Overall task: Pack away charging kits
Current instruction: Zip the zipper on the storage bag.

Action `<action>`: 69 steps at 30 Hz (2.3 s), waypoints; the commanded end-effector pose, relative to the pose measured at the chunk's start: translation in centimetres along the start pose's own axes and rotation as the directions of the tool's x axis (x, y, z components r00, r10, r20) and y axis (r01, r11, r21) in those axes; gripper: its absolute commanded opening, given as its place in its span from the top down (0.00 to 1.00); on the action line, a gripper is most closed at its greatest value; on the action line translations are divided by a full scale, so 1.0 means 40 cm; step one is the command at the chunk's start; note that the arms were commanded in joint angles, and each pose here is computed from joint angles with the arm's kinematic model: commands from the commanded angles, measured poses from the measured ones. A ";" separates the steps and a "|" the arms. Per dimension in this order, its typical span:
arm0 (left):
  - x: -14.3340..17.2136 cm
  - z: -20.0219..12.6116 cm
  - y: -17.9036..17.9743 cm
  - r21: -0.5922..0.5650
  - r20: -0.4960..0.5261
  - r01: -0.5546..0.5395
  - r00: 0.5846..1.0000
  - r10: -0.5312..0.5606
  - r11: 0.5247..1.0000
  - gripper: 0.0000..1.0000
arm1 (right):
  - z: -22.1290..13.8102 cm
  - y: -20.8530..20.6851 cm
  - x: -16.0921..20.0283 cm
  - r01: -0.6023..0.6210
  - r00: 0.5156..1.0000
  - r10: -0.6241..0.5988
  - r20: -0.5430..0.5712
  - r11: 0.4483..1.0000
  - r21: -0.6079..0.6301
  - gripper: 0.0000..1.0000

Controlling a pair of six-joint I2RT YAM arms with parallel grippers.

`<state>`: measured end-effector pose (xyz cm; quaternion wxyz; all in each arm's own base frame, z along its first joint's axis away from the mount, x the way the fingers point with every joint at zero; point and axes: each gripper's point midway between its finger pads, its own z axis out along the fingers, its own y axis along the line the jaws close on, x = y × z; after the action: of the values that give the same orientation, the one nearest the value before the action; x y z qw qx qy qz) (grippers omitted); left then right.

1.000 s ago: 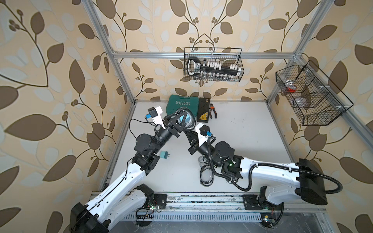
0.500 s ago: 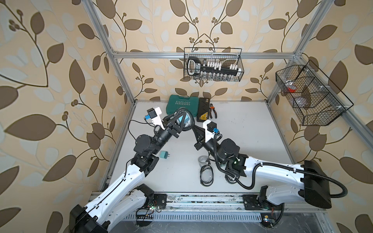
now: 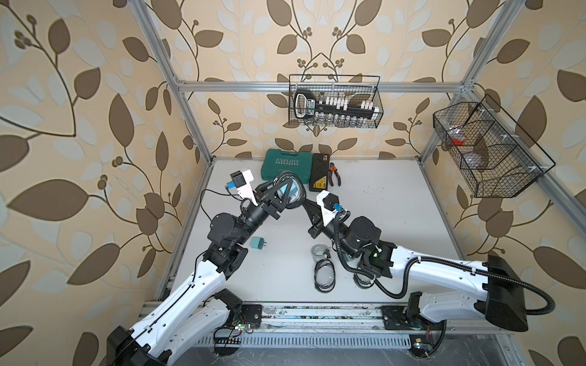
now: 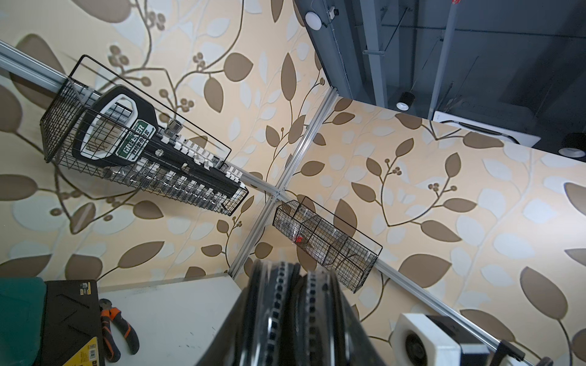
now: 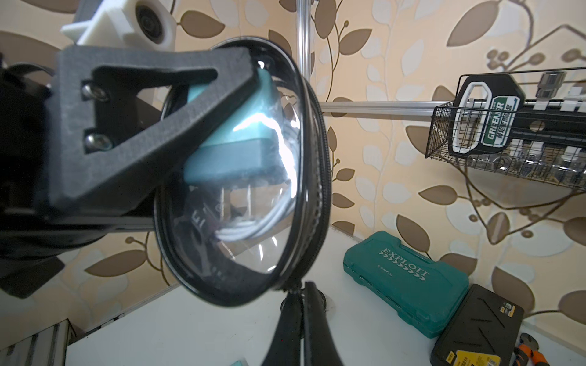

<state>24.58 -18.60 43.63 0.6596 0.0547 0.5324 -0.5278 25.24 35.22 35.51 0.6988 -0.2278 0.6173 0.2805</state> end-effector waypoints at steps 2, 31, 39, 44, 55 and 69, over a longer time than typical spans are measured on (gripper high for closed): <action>-0.016 -0.022 -0.035 0.061 0.039 -0.001 0.999 -0.002 0.998 0.72 | -0.008 0.011 -0.057 0.022 0.999 -0.021 0.029 1.000 -0.010 1.00; 0.019 0.012 -0.042 0.096 -0.049 0.040 0.998 -0.035 0.995 0.92 | 0.012 0.055 -0.082 -0.037 0.999 0.038 0.013 0.999 -0.040 1.00; 0.016 0.021 -0.056 0.086 -0.103 0.031 0.994 -0.022 0.996 1.00 | 0.009 -0.048 -0.092 -0.017 1.000 0.016 0.014 0.998 0.060 1.00; 0.023 0.015 -0.035 0.045 -0.105 0.022 0.994 -0.017 0.999 1.00 | -0.003 -0.074 -0.126 0.026 0.999 -0.029 0.031 0.996 0.084 1.00; 0.056 0.020 -0.027 0.034 -0.175 0.029 0.984 -0.023 0.999 1.00 | 0.026 -0.089 -0.210 0.120 0.990 -0.127 0.055 0.986 0.113 1.00; 0.153 -0.014 0.005 0.013 -0.305 0.055 0.951 -0.048 0.998 1.00 | 0.055 -0.115 -0.320 0.228 0.968 -0.239 0.073 0.965 0.128 1.00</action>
<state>24.92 -20.05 42.67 0.6192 0.0768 0.5761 -0.5280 28.05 34.89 40.53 0.6937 -0.3224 0.6205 0.1725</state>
